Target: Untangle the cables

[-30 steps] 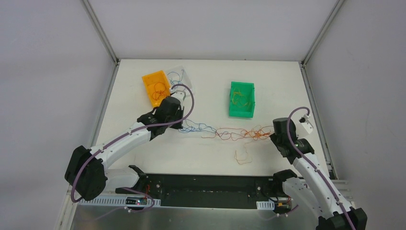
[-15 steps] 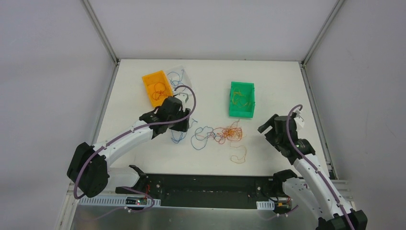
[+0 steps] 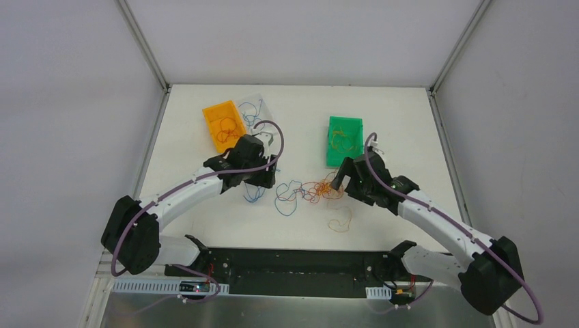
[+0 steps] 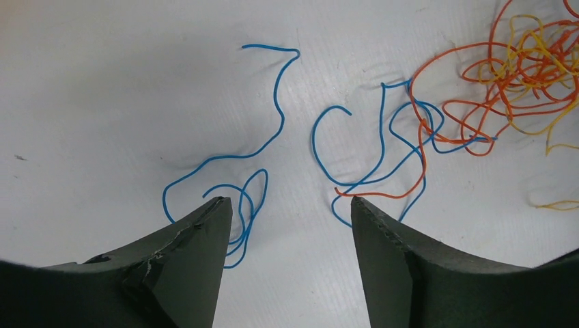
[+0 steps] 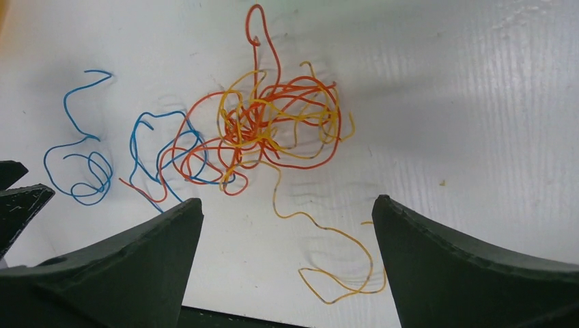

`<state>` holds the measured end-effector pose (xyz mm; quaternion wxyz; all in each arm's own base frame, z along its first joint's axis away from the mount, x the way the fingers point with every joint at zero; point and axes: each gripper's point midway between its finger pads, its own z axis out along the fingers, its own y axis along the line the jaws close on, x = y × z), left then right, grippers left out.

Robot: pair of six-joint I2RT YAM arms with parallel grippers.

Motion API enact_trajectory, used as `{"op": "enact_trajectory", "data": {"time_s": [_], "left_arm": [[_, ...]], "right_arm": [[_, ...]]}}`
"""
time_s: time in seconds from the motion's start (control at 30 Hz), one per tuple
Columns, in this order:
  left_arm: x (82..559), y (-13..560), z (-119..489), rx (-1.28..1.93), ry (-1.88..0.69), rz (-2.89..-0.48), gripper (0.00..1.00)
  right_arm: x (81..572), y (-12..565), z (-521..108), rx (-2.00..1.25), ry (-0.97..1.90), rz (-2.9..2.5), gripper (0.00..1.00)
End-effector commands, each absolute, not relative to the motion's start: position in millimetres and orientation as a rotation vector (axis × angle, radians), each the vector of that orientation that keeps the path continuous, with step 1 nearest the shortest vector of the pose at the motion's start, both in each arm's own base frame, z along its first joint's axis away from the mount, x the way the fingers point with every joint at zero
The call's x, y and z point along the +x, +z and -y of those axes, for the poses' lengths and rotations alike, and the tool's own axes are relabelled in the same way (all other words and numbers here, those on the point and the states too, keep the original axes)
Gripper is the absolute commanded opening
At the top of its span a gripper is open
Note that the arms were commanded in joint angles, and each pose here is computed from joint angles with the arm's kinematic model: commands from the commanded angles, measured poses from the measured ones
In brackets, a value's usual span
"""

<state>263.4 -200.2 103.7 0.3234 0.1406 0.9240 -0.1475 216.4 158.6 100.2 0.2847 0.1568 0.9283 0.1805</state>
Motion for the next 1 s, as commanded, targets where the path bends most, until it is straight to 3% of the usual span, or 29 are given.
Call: {"op": "enact_trajectory", "data": {"time_s": [0.0, 0.17, 0.23, 0.27, 0.77, 0.9, 0.97], "left_arm": [[279, 103, 195, 0.346, -0.285, -2.432, 0.67], [284, 91, 168, 0.255, -0.053, -2.504, 0.72], [282, 92, 159, 0.216, -0.003, -2.497, 0.96], [280, 93, 154, 0.195, 0.013, -2.491, 0.99], [250, 51, 158, -0.038, -0.085, -2.614, 0.98], [253, 44, 163, -0.017, -0.085, -2.628, 0.92], [254, 40, 165, -0.014, -0.082, -2.642, 0.84]], "right_arm": [[241, 116, -173, 0.474, 0.413, -2.415, 0.99], [247, 116, -191, 0.441, 0.358, -2.427, 0.99], [248, 117, -193, 0.436, 0.354, -2.422, 1.0], [248, 116, -193, 0.433, 0.355, -2.42, 0.99], [247, 119, -180, 0.428, 0.337, -2.367, 0.99], [247, 120, -180, 0.425, 0.341, -2.361, 0.99], [247, 121, -179, 0.428, 0.346, -2.358, 0.99]]}}
